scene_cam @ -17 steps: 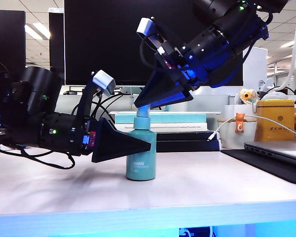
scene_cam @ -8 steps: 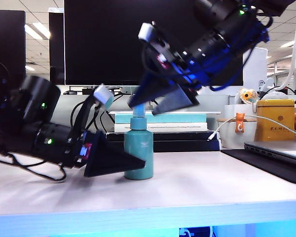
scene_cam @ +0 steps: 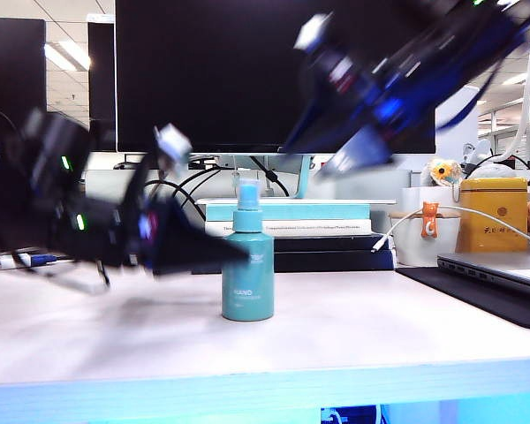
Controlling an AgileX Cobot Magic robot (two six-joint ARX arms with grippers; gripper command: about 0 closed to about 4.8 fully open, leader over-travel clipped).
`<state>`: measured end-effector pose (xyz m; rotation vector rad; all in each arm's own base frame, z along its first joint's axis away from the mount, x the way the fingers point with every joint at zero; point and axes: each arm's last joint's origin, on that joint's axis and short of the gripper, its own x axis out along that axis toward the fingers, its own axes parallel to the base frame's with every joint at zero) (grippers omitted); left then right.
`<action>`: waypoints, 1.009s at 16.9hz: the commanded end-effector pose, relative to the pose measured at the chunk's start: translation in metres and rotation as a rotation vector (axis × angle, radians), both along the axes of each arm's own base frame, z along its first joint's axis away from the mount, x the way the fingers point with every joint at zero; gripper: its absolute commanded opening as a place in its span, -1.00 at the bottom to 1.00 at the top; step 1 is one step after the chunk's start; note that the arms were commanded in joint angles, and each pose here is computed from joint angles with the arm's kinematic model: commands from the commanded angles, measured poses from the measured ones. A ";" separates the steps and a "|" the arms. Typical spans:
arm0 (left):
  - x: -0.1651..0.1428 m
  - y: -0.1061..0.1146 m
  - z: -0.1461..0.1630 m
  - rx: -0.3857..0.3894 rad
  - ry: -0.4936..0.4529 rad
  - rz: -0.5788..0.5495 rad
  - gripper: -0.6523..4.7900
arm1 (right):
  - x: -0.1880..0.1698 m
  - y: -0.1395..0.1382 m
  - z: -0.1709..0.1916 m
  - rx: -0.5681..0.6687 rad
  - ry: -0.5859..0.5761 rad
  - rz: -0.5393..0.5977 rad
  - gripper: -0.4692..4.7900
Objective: Pick up the sprayer with the left hand, pick up its lid with the right hand then put the lid on the sprayer.
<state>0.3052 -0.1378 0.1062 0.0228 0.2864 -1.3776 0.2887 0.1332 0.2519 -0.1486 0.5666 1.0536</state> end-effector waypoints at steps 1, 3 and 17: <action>-0.006 0.009 0.026 0.037 0.002 0.000 1.00 | -0.004 -0.033 0.025 0.051 -0.025 -0.093 0.91; -0.015 0.015 0.038 0.121 -0.006 0.023 1.00 | -0.007 -0.050 0.035 0.060 -0.053 -0.147 0.90; -0.115 0.114 0.176 0.224 -0.354 0.840 -0.21 | -0.093 -0.097 0.050 0.239 -0.522 -0.656 -0.75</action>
